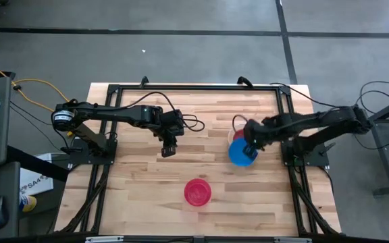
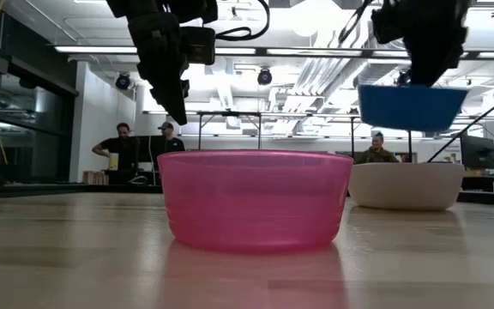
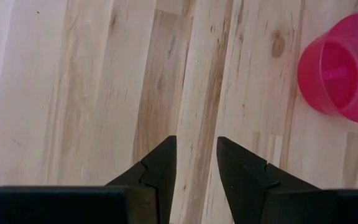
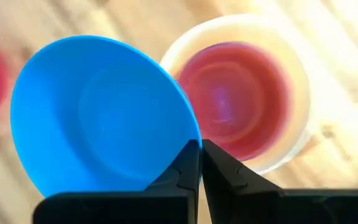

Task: Nest bowls inside each other
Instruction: Stack the blue bowl on top of the violet bowl

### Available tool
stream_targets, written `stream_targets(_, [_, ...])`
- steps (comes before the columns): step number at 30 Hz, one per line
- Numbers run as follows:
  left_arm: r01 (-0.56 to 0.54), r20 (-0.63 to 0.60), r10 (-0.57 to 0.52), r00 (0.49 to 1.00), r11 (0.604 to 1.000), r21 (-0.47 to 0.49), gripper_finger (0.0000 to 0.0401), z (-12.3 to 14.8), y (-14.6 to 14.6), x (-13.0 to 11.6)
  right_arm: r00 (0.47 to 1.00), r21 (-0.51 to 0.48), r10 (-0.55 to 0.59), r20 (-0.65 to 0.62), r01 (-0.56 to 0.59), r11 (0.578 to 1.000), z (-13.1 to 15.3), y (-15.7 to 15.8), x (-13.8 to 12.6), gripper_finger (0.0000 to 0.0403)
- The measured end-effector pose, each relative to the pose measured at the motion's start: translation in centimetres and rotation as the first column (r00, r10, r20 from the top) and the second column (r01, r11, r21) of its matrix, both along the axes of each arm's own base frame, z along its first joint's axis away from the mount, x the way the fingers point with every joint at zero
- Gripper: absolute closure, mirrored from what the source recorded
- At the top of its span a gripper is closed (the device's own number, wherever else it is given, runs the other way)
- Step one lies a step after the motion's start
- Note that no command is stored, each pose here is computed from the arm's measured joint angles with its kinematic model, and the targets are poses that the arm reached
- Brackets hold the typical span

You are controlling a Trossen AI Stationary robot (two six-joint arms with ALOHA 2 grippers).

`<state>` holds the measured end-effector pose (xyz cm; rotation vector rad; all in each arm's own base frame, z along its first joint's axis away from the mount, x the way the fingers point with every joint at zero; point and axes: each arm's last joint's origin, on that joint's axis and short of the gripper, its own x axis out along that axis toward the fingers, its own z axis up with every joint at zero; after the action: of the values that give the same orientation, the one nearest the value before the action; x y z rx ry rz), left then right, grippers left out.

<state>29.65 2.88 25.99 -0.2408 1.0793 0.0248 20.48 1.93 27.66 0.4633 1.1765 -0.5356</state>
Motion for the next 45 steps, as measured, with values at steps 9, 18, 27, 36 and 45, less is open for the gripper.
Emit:
stream_targets(9, [0.000,0.000,0.000,1.000,1.000,0.000,0.0285,0.0,0.0,0.0,0.998,0.002,-0.041,-0.043,0.041,0.999,-0.3,-5.6,0.1,0.0400])
stream_targets(18, [0.000,0.000,0.000,1.000,1.000,0.000,0.0285,0.0,0.0,0.0,0.997,0.082,-0.074,-0.009,0.075,0.994,-0.3,-9.2,-0.6,0.0400])
stream_targets(27, [0.001,0.000,-0.001,1.000,1.000,0.001,0.0285,0.0,0.0,0.0,0.998,0.096,-0.060,-0.003,0.060,0.994,-0.3,-10.0,-0.9,0.0400])
stream_targets(36, [0.001,0.000,-0.001,1.000,1.000,0.001,0.0285,0.0,0.0,0.0,0.998,0.181,-0.060,0.009,0.057,0.982,-4.4,-10.2,-2.1,0.0400])
stream_targets(45, [0.001,0.002,-0.001,1.000,1.000,0.001,0.0285,0.0,0.0,0.0,0.997,0.177,-0.073,0.001,0.072,0.982,-5.6,-10.5,-3.3,0.0400])
